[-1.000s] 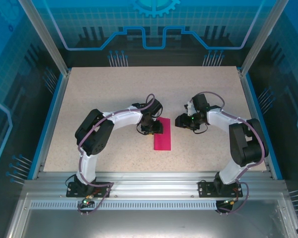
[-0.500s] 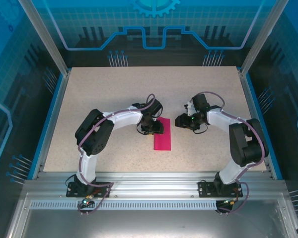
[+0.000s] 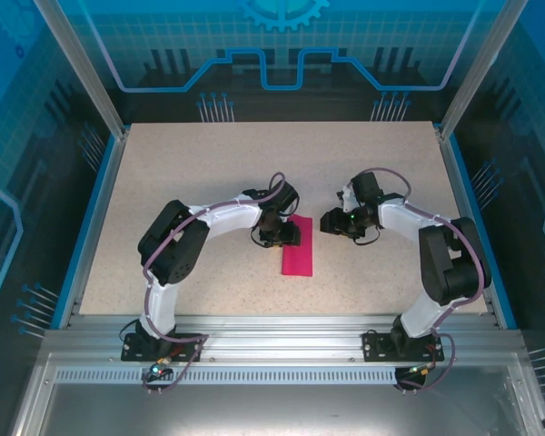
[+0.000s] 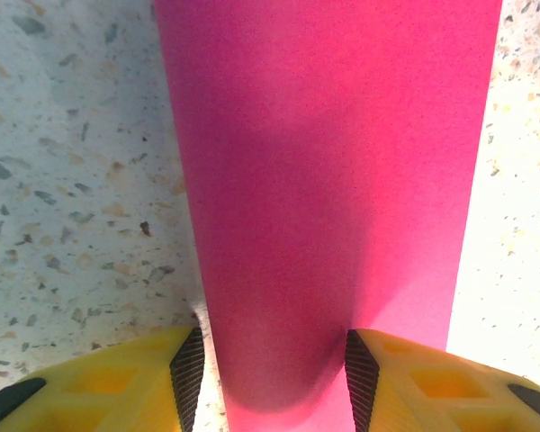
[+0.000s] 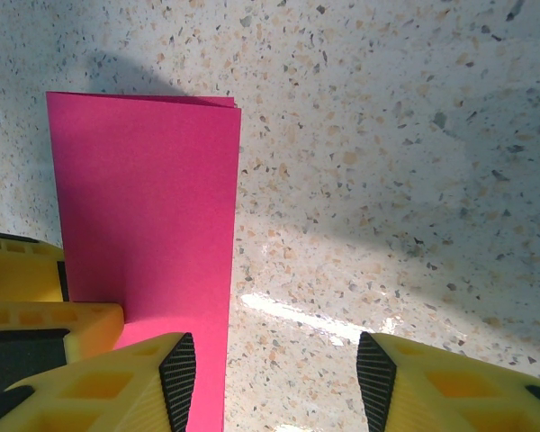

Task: Fold a paper plane with a square sheet of paper (fold left side to right side)
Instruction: First fold in half a square sheet of paper at the center of the table, then hold the square sheet of paper at the center of the table.

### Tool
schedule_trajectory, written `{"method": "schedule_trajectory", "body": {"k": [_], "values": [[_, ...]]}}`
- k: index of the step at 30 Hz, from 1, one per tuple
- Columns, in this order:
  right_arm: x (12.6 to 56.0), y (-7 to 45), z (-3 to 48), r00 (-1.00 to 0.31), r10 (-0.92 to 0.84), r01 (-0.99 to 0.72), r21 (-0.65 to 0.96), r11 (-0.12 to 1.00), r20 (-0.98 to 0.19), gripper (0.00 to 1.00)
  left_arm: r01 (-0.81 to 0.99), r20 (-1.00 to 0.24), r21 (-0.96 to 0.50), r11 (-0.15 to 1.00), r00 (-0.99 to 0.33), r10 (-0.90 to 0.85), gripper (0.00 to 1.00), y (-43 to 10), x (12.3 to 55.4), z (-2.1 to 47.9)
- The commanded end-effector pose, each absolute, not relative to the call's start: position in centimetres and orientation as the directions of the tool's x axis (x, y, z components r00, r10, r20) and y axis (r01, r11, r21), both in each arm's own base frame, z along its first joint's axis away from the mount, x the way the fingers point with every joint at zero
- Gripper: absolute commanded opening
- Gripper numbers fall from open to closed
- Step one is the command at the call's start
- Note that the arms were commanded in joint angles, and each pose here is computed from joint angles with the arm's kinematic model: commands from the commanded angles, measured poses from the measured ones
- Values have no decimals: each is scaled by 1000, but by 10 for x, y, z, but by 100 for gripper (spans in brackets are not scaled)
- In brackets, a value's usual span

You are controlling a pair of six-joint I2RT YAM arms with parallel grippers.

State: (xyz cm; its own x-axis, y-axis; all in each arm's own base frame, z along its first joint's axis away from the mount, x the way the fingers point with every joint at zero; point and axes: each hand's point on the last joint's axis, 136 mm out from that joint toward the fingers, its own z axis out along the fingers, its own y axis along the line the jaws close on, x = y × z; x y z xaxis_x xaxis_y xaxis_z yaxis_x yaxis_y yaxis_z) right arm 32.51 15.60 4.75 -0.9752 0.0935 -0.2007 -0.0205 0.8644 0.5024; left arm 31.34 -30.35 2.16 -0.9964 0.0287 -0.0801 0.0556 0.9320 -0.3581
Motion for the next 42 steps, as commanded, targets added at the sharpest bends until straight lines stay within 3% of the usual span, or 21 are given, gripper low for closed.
{"method": "schedule_trajectory", "body": {"k": [1,42], "values": [[313,159,43,-983,66,-29,504,863,-169,54,52,-49,-359,932,-998,37,50,-308,309,20],[310,162,43,-985,54,-36,506,862,-163,54,-24,-35,-339,941,-999,-39,49,-297,314,15]]}}
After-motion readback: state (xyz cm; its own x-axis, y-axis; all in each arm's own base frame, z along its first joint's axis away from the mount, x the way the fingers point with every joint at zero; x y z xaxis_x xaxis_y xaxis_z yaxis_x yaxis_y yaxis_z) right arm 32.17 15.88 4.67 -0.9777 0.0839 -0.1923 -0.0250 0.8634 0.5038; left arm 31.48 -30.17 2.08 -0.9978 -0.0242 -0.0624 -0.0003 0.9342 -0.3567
